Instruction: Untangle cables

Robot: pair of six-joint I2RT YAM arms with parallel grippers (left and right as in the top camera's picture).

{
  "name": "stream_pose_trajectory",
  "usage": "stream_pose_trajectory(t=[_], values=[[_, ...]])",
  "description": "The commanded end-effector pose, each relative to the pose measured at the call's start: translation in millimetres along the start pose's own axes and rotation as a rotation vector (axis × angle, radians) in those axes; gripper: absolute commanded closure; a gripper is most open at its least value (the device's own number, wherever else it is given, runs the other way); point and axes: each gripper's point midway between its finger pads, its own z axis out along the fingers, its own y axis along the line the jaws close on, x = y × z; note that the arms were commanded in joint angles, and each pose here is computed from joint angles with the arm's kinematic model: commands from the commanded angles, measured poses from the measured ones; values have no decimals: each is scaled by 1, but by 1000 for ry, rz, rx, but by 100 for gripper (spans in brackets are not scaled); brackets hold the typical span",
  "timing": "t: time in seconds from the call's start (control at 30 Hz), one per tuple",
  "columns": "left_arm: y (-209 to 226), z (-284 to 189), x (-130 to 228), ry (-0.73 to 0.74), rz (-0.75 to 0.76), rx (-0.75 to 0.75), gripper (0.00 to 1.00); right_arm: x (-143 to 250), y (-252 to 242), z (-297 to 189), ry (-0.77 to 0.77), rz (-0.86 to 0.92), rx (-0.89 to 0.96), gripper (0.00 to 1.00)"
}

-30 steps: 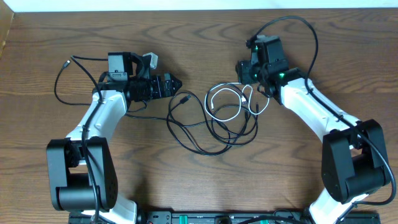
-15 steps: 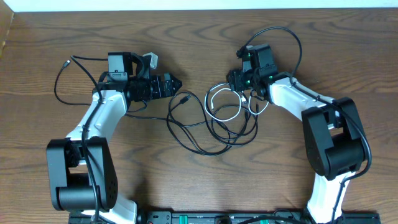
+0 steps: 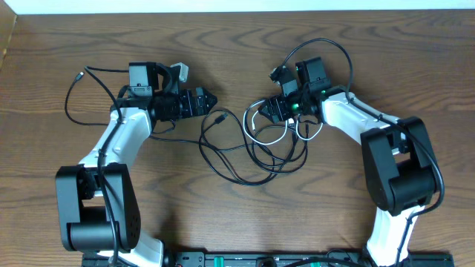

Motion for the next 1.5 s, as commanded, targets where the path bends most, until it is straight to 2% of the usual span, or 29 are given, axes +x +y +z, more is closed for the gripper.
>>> stream_pose_trajectory(t=[0.0,0.17,0.3,0.57,0.67,0.7,0.8,1.23,1.47], values=[[1,-1,-8,-15,17,-10,0,-21,38,-24,-59,-72,-127,32],[1,-1,-8,-14,17,-10,0,-20,72,-36,-54,-74,-309,32],[1,-1,-8,-15,17,-10,0,-6,74,-36,4,-31,-318,33],[1,-1,-8,-15,17,-10,0,38,81,-27,185,49,-263,37],[1,-1,-8,-15,17,-10,0,55,89,-24,253,65,-256,43],[1,-1,-8,-15,17,-10,0,62,89,-21,282,56,-219,46],[1,-1,-8,-15,17,-10,0,67,74,-12,300,28,-65,46],[1,-1,-8,-15,17,-11,0,27,83,-21,189,-47,-55,36],[1,-1,-8,-15,17,-10,0,1,88,-28,135,-71,-56,35]])
